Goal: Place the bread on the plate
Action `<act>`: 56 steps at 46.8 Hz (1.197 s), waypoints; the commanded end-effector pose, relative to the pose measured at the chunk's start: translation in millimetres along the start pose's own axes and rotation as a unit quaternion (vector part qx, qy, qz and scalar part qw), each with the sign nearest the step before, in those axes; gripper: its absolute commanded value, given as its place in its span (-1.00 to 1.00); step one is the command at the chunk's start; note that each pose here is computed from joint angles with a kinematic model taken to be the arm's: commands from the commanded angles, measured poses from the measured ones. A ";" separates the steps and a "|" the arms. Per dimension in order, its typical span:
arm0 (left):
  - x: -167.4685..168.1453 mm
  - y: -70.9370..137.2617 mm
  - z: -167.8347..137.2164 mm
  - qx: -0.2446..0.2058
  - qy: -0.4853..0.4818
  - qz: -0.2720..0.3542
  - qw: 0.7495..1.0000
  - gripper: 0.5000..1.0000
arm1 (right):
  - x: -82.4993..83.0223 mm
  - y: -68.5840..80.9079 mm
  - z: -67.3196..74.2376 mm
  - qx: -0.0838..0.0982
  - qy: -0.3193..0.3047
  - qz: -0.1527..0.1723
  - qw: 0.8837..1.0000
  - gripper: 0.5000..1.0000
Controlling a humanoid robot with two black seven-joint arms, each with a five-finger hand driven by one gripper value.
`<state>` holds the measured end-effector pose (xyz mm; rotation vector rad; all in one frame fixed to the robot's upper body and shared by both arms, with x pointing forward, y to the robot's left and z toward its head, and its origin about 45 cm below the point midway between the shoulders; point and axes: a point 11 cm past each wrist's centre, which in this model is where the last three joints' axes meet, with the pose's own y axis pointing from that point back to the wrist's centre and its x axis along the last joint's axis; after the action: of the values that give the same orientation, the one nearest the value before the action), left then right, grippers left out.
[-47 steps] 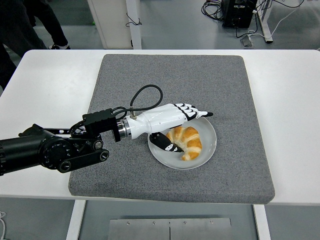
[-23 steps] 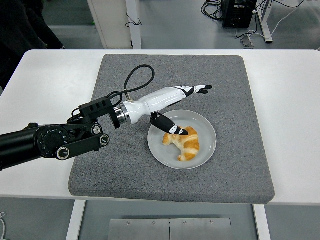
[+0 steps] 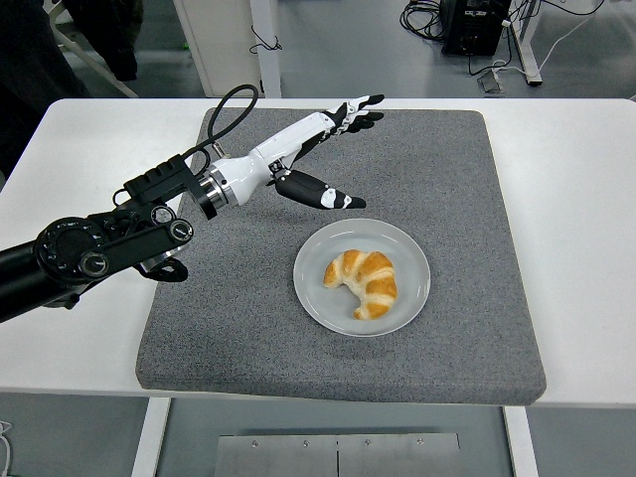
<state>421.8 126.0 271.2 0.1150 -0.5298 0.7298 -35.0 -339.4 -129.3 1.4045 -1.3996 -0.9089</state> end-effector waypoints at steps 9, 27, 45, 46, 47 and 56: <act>43.3 18.8 -21.6 0.018 0.100 0.125 0.987 0.86 | 0.0 0.0 -0.1 0.000 0.000 0.000 1.000 1.00; 86.1 40.8 -67.9 0.059 0.222 0.275 0.934 0.86 | 0.0 0.0 -0.1 0.000 0.000 0.000 1.000 1.00; 92.8 41.4 -101.3 0.059 0.324 0.346 0.879 0.87 | 0.0 0.0 -0.1 0.000 0.000 0.000 1.000 1.00; 93.0 41.4 -102.4 0.059 0.328 0.348 0.876 0.87 | 0.0 0.0 -0.1 0.000 0.000 0.000 1.000 1.00; 94.2 42.2 -103.4 0.058 0.331 0.351 0.874 0.87 | 0.0 0.0 -0.1 0.000 0.000 0.000 1.000 1.00; 99.7 41.9 -105.4 0.054 0.367 0.368 0.853 0.87 | 0.0 0.0 -0.1 0.000 0.000 0.000 1.000 1.00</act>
<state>499.2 245.9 226.1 -0.2713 0.2203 1.4598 -35.0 -339.4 -129.3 1.4045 -1.3996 -0.9089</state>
